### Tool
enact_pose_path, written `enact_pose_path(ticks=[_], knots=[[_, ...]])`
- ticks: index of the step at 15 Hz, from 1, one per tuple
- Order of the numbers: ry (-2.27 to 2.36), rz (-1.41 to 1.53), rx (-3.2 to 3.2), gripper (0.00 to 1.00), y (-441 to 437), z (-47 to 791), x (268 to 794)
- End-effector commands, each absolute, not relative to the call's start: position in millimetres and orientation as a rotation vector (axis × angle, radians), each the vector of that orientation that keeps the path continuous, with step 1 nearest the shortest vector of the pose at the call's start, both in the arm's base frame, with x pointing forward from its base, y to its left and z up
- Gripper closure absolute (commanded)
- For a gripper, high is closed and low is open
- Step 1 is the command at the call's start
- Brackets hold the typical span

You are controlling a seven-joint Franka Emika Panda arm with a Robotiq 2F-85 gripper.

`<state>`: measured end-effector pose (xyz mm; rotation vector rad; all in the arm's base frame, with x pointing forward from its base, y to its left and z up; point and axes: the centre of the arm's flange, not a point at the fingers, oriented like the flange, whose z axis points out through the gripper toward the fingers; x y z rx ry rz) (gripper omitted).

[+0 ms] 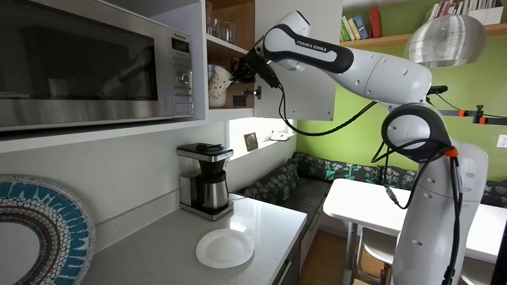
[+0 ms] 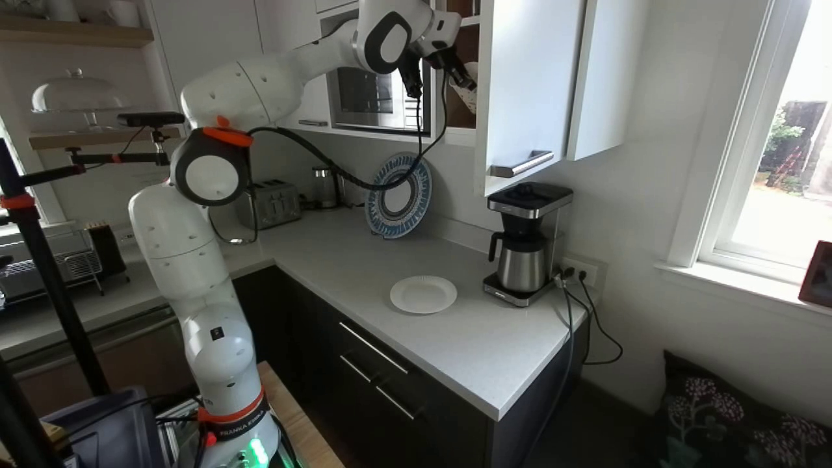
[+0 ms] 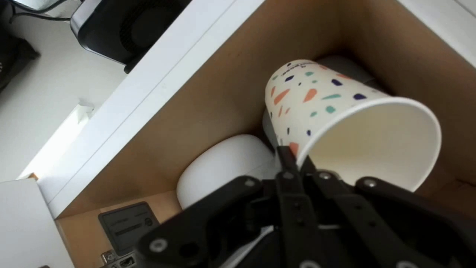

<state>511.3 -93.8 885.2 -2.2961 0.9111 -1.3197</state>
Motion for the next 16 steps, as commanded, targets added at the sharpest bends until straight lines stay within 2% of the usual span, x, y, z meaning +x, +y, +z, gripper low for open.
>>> enact_pose_path(ticks=[1,7,11,12,13,16], knots=[[0.983,-1.223,-2.279,0.99,-89,905,533],[1.103,-1.061,-2.364,0.99,-93,901,541],[1.096,-1.085,-2.422,0.98,-95,893,549],[1.086,-1.107,-2.428,0.71,-94,893,551],[1.079,-1.124,-2.44,0.71,-94,893,553],[1.071,-1.214,-2.473,0.5,-97,891,562]])
